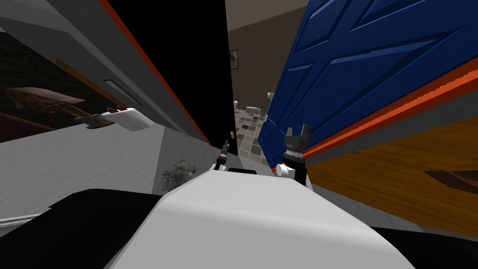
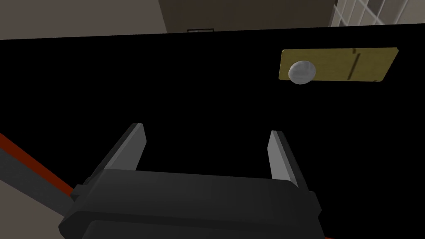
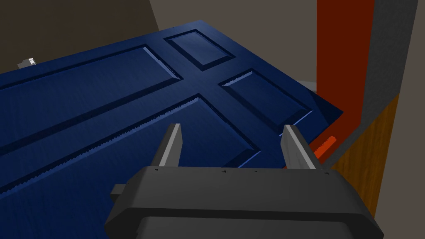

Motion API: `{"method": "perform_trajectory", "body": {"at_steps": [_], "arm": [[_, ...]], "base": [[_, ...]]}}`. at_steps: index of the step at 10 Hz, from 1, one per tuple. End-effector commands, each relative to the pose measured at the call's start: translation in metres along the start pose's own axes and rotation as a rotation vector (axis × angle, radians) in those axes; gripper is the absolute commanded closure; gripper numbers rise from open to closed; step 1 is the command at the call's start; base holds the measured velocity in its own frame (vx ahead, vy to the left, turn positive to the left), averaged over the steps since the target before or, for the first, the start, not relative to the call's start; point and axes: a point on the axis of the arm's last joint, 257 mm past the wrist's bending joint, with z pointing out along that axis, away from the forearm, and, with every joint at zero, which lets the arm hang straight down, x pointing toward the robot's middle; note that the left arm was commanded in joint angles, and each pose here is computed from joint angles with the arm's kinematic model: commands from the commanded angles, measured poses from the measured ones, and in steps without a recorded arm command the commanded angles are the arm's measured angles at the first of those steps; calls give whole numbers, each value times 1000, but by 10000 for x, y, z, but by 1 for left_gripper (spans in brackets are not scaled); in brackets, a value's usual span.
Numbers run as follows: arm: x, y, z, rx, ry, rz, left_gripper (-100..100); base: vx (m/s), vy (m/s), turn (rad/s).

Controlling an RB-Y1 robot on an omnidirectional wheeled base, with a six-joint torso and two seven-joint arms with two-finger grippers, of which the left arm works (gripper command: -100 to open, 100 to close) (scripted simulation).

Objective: Push the door open

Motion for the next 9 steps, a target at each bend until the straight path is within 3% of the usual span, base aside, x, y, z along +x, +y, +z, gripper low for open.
{"method": "perform_trajectory", "body": {"at_steps": [1, 9], "arm": [[54, 135, -35, -23, 11, -16, -100], [318, 595, -196, -106, 52, -72, -100]], "base": [[60, 112, -96], [58, 92, -64]]}}
